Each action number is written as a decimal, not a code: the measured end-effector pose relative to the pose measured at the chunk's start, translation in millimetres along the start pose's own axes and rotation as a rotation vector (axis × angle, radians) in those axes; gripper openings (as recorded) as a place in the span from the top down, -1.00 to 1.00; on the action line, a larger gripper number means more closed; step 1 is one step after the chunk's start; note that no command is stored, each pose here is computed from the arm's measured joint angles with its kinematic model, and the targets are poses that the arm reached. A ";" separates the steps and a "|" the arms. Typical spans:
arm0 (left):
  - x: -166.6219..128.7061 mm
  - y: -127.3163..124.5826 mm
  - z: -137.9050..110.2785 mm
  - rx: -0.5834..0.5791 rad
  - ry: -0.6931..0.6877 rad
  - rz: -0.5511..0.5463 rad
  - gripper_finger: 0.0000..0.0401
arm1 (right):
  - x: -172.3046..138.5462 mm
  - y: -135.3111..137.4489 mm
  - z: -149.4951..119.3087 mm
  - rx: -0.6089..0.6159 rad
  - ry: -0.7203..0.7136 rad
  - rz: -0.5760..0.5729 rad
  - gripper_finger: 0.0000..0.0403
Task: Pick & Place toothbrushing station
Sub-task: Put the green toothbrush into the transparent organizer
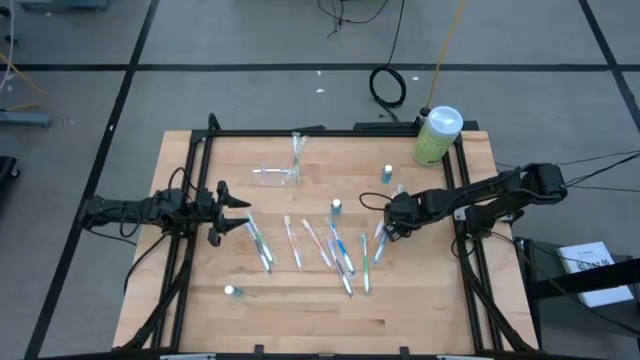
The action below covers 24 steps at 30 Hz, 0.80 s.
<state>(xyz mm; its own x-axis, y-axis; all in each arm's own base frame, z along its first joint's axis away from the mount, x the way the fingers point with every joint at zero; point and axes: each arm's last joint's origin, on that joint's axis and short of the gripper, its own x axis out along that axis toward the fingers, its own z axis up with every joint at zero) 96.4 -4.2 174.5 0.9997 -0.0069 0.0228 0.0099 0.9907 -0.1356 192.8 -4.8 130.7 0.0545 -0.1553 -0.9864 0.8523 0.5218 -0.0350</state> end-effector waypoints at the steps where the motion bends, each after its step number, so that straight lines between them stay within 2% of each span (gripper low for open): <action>1: 0.0 0.0 0.0 0.000 0.000 0.000 -0.15 | -0.5 -0.2 0.0 0.000 -0.002 0.002 0.28; 10: 0.0 0.0 0.0 0.000 0.000 0.000 -0.15 | -7.7 -0.6 -3.9 -0.021 -0.020 0.028 0.90; 19: 0.0 0.0 0.1 0.000 -0.001 0.000 -0.15 | -28.5 -11.7 -15.4 -0.019 -0.090 0.020 0.91; 24: 0.0 0.0 0.0 0.000 0.000 0.000 -0.15 | -44.8 -11.4 -21.4 -0.044 -0.211 0.101 0.92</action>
<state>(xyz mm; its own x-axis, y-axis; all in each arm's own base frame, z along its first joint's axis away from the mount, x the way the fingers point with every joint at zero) 96.4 -4.2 174.6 0.9997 -0.0070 0.0230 0.0101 0.9907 -0.1356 169.6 14.2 171.9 0.2497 -0.2699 -0.9300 0.8136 0.5793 0.0503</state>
